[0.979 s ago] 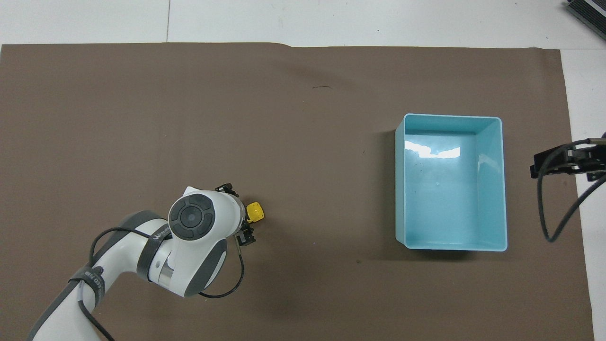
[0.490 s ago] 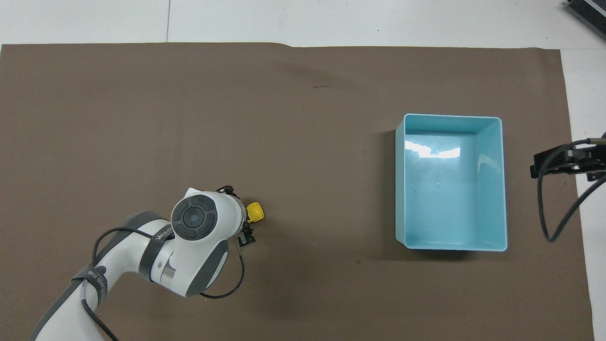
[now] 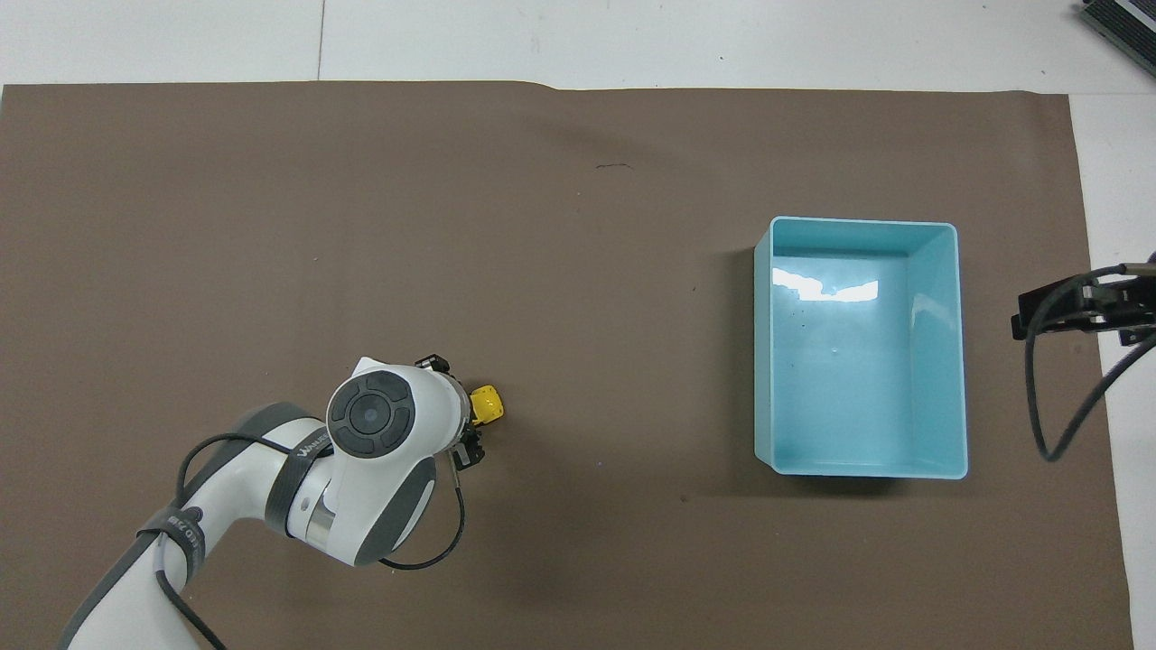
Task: Wind up and store yellow beetle car
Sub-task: 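Drag the pressed car backward along the table with the left gripper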
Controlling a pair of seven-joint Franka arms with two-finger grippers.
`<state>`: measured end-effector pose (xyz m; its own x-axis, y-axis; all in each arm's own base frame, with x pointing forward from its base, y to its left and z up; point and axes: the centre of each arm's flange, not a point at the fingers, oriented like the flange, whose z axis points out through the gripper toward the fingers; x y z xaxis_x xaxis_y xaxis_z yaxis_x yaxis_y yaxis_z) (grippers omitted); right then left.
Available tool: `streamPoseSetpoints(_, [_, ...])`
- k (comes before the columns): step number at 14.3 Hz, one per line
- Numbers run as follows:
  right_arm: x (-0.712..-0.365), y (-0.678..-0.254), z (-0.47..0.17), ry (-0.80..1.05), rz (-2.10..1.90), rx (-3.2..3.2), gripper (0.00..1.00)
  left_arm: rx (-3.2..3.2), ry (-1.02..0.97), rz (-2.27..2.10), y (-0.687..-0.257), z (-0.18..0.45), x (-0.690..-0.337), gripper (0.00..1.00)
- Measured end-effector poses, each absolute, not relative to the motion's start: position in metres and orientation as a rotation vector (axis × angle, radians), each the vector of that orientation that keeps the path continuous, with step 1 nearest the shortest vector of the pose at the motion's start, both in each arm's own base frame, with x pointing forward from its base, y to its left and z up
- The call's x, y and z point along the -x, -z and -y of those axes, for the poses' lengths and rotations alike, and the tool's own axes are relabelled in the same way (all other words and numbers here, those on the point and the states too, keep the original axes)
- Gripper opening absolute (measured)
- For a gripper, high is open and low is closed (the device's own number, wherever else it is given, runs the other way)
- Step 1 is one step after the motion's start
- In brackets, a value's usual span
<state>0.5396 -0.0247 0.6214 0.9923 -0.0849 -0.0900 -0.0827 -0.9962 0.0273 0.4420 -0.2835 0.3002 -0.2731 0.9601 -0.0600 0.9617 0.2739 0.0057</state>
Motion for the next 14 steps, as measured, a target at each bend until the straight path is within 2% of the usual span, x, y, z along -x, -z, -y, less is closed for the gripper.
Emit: streamPoseSetpoints(14, [-0.540,-0.621,0.025,0.142,0.131,-3.112,1.00,-1.882,0.105,-2.545,-0.300,0.193,-0.461,0.45])
